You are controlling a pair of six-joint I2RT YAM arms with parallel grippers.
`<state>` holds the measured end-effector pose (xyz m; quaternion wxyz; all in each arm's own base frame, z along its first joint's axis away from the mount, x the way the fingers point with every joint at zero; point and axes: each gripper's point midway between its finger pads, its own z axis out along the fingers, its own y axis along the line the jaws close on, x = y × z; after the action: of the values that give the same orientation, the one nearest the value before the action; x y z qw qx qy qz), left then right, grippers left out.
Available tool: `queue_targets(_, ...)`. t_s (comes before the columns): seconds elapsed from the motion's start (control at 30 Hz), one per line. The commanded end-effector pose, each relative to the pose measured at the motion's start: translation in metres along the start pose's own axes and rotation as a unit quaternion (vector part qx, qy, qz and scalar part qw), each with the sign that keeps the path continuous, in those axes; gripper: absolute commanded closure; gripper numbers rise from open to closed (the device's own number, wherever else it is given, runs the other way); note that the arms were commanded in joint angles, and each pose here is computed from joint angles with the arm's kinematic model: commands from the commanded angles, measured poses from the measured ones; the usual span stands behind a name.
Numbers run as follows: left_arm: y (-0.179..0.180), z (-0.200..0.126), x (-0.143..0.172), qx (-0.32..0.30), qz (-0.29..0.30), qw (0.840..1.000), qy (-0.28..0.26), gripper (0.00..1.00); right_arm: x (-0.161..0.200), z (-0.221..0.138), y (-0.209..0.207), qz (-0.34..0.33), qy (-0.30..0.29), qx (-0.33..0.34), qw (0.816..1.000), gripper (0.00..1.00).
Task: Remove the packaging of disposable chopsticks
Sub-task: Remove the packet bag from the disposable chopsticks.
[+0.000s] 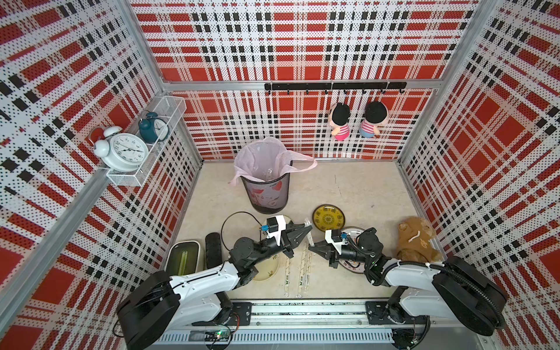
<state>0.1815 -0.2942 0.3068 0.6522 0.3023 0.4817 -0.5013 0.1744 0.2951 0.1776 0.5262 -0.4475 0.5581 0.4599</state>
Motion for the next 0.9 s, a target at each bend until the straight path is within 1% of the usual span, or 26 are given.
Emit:
queue_targets(0.0, -0.002, -0.001, -0.011, 0.012, -0.007, 1.000, -0.028, 0.73, -0.007, -0.003, -0.002, -0.014, -0.011, 0.012, 1.000, 1.00)
queue_targets(0.03, 0.000, -0.001, -0.011, 0.011, -0.009, 1.000, -0.027, 0.67, -0.006, -0.003, -0.001, -0.013, -0.008, 0.010, 1.000, 1.00)
queue_targets(0.17, 0.003, 0.001, -0.016, 0.011, -0.013, 0.999, -0.034, 0.67, -0.003, -0.003, 0.000, -0.011, -0.001, 0.007, 1.000, 1.00)
queue_targets(0.3, 0.003, 0.006, -0.012, 0.019, -0.016, 0.999, -0.027, 0.71, -0.001, -0.003, 0.000, -0.009, 0.004, 0.007, 1.000, 1.00)
queue_targets(0.37, 0.002, 0.009, -0.008, 0.025, -0.019, 0.999, -0.021, 0.77, 0.000, -0.003, -0.001, -0.008, 0.009, 0.009, 1.000, 1.00)
queue_targets(0.4, 0.001, 0.011, -0.006, 0.029, -0.022, 0.999, -0.017, 0.81, 0.000, -0.003, -0.001, -0.010, 0.009, 0.010, 1.000, 1.00)
queue_targets(0.43, 0.002, 0.011, -0.004, 0.030, -0.025, 0.999, -0.014, 0.83, 0.000, -0.004, -0.001, -0.011, 0.010, 0.010, 1.000, 1.00)
queue_targets(0.5, 0.002, 0.012, -0.001, 0.031, -0.027, 0.999, -0.010, 0.81, 0.001, -0.004, 0.000, -0.010, 0.014, 0.009, 1.000, 1.00)
queue_targets(0.6, 0.002, 0.012, -0.002, 0.032, -0.025, 0.999, -0.011, 0.75, 0.003, -0.004, -0.001, -0.011, 0.019, 0.012, 1.000, 1.00)
queue_targets(0.67, 0.000, 0.012, -0.005, 0.034, -0.022, 0.999, -0.015, 0.74, 0.004, -0.004, -0.001, -0.009, 0.023, 0.012, 1.000, 1.00)
queue_targets(0.73, -0.001, 0.012, -0.008, 0.038, -0.019, 0.999, -0.018, 0.79, 0.004, -0.004, -0.001, -0.009, 0.022, 0.012, 1.000, 1.00)
queue_targets(0.8, -0.001, 0.014, -0.008, 0.039, -0.020, 0.999, -0.015, 0.91, 0.004, -0.004, -0.001, -0.009, 0.022, 0.013, 1.000, 1.00)
queue_targets(0.87, -0.001, 0.015, -0.005, 0.040, -0.023, 0.999, -0.008, 0.97, 0.004, -0.003, -0.001, -0.009, 0.022, 0.012, 1.000, 1.00)
